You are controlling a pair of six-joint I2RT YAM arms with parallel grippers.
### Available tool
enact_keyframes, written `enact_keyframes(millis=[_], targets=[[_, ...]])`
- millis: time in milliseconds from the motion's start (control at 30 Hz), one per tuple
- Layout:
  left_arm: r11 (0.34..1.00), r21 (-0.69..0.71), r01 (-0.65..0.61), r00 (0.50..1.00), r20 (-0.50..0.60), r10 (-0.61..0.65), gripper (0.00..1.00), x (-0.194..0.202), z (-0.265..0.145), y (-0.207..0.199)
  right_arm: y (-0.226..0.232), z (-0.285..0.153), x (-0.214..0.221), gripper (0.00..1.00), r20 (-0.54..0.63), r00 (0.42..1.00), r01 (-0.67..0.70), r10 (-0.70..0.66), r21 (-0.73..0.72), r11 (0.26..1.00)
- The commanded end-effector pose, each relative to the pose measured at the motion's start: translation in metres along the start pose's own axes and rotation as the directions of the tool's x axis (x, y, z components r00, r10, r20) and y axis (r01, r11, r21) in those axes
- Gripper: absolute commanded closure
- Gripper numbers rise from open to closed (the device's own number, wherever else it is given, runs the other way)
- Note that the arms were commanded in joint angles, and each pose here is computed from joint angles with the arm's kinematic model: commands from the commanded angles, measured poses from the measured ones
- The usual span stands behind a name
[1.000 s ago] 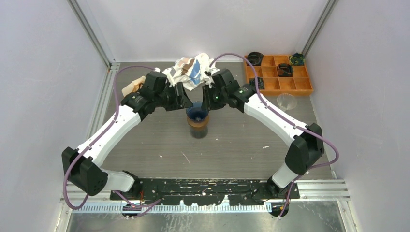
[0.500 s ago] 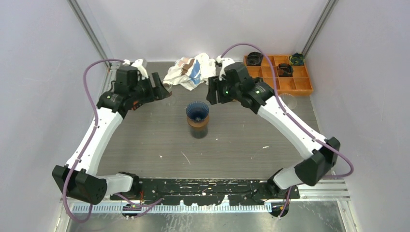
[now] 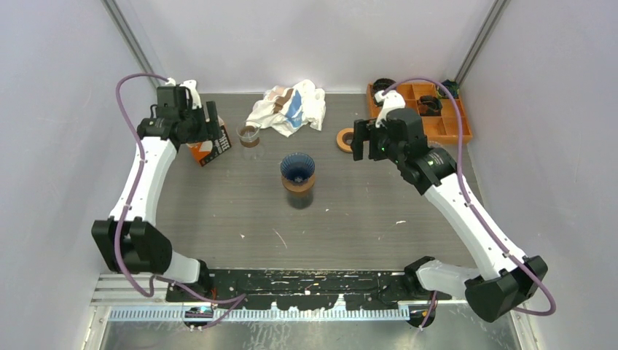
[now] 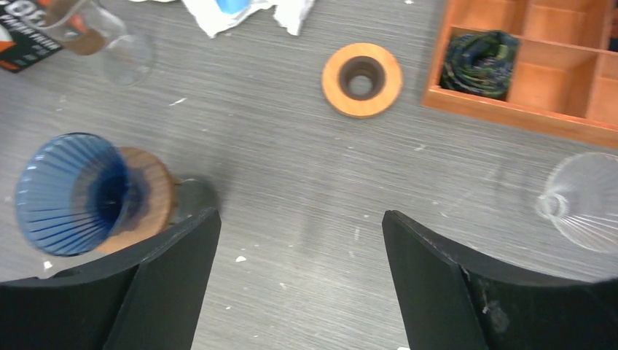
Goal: Place the coffee filter in the dripper
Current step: Adjust the coffee filter holder at the center of the board.
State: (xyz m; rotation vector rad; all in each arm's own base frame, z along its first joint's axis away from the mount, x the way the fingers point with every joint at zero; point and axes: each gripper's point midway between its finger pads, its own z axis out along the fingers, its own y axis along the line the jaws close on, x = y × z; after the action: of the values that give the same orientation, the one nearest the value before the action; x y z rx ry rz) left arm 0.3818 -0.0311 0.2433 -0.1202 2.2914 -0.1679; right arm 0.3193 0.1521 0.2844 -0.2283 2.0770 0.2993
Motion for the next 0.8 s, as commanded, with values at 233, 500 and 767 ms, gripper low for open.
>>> enact_keyframes(millis=[233,500,767], targets=[[0.986,-0.085,-0.141,0.987,-0.084,0.134,0.25,-0.016,0.046,0.042,-0.059,-0.041,-0.016,0.00,0.256,0.965,-0.001,-0.059,0.229,0.973],[0.973,-0.129,-0.190,0.975,-0.145,0.172,0.38,-0.019,0.079,0.057,-0.075,-0.056,-0.007,0.00,0.339,0.938,-0.029,-0.074,0.290,0.957],[0.973,-0.122,-0.198,0.962,-0.215,0.169,0.48,-0.003,0.101,0.061,-0.080,-0.056,-0.003,0.00,0.351,0.933,-0.035,-0.081,0.313,0.949]])
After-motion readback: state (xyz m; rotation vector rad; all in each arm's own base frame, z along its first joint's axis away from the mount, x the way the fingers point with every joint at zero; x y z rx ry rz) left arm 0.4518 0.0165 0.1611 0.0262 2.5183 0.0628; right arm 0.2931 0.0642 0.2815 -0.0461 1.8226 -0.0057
